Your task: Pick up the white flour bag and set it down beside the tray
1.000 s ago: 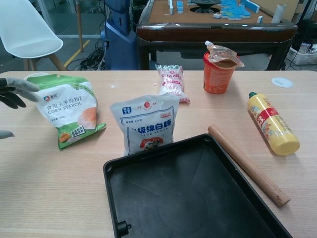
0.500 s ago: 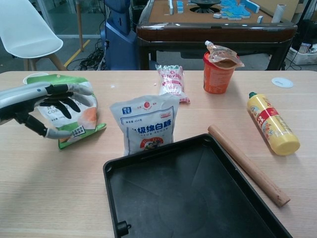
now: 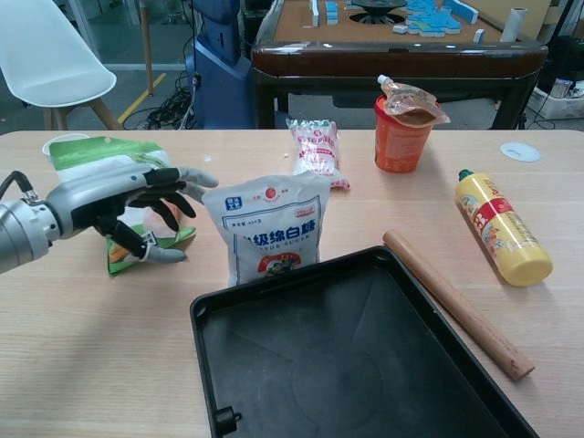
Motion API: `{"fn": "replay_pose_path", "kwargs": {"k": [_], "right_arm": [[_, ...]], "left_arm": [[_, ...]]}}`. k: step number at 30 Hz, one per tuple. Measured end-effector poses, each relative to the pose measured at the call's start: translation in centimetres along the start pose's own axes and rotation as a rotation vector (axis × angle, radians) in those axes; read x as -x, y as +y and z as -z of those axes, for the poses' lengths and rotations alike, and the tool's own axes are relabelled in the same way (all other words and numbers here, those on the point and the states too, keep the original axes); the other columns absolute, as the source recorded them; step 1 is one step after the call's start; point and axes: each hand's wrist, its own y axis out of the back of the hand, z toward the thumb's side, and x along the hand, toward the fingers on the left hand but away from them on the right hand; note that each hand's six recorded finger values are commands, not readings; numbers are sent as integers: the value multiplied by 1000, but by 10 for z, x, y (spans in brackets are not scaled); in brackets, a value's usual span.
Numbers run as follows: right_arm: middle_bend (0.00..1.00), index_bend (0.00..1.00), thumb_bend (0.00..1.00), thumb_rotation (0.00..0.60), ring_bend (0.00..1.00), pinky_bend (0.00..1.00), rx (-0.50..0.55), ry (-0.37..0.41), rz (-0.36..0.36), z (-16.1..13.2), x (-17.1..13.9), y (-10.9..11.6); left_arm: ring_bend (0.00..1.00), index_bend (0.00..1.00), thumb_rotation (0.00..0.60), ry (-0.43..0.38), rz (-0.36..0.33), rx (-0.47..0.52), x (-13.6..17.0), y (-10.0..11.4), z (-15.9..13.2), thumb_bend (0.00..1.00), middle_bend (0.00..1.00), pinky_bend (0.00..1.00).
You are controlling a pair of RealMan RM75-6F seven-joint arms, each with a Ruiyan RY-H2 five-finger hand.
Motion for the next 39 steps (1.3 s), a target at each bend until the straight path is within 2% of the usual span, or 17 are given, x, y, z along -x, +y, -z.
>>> {"fn": "replay_pose_path", "kwargs": {"k": [17,39], "right_arm": [[253,200,171,600,152,224,3,-28,-10,8,-5,-2],[253,200,171,600,152,224,2,-55,-13,17,-8,-2]], "left_arm": [[232,128,600,6,31,57,-38,-33,-4,188,188,294],[265,192,600,38,54,159,-72,-56,-13,187,190,301]]}}
